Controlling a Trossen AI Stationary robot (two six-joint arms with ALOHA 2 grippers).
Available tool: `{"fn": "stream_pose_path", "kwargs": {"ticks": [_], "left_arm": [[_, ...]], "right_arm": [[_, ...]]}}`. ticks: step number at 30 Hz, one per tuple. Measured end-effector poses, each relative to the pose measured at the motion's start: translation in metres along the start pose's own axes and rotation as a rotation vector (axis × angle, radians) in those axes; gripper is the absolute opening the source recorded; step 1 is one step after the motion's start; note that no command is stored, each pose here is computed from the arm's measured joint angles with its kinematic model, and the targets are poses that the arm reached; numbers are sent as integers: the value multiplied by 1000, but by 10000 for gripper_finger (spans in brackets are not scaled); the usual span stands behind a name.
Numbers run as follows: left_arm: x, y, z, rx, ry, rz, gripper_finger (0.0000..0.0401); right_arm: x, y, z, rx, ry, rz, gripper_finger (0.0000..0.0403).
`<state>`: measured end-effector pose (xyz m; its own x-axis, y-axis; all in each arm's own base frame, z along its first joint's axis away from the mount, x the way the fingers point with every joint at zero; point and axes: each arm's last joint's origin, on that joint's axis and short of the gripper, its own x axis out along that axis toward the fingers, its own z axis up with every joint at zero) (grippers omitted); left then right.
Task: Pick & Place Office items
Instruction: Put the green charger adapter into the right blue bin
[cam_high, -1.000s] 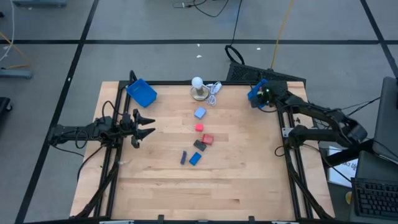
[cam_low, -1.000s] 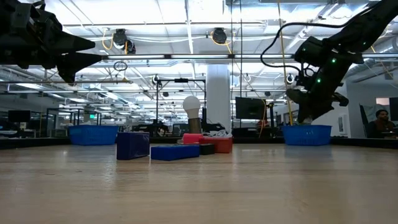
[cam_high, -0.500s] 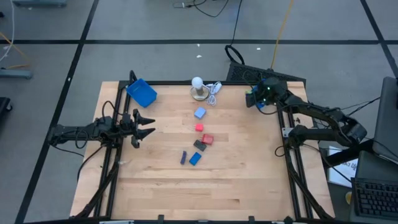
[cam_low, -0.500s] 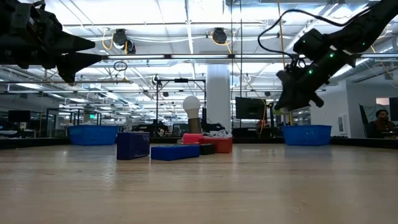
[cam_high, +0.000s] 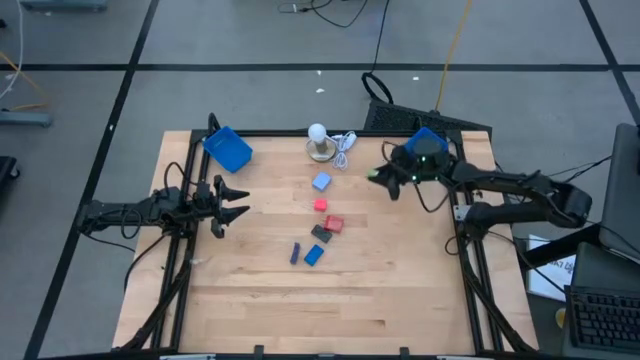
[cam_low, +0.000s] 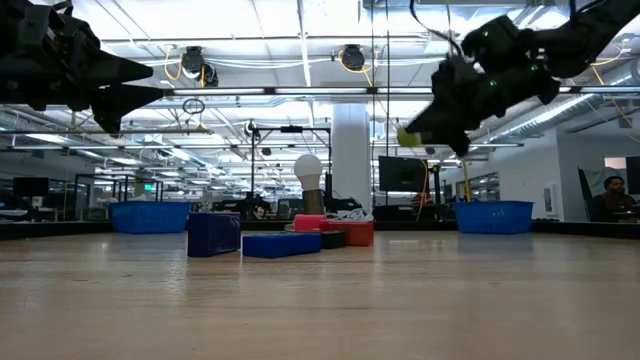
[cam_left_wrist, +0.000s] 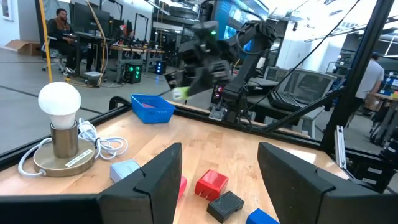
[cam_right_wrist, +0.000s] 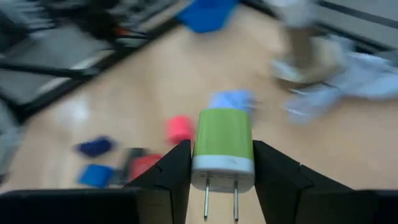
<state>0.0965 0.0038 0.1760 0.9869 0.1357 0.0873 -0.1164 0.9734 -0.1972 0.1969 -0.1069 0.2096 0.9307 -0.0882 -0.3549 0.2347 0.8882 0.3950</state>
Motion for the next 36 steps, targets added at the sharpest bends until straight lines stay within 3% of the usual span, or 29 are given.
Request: {"fn": "stream_pose_path", "kwargs": {"ticks": [9,16,23,30,36], "left_arm": [[0,0,0,0,0,0,214],[0,0,0,0,0,0,214],[0,0,0,0,0,0,214],[0,0,0,0,0,0,214],[0,0,0,0,0,0,214]], "right_arm": [[32,62,-14,-117,-7,325,129],[50,96,-39,-193,53,473,129],[51,107,-50,-255,89,517,129],[52,104,-57,-311,149,489,129],[49,104,-53,-401,103,495,129]]}}
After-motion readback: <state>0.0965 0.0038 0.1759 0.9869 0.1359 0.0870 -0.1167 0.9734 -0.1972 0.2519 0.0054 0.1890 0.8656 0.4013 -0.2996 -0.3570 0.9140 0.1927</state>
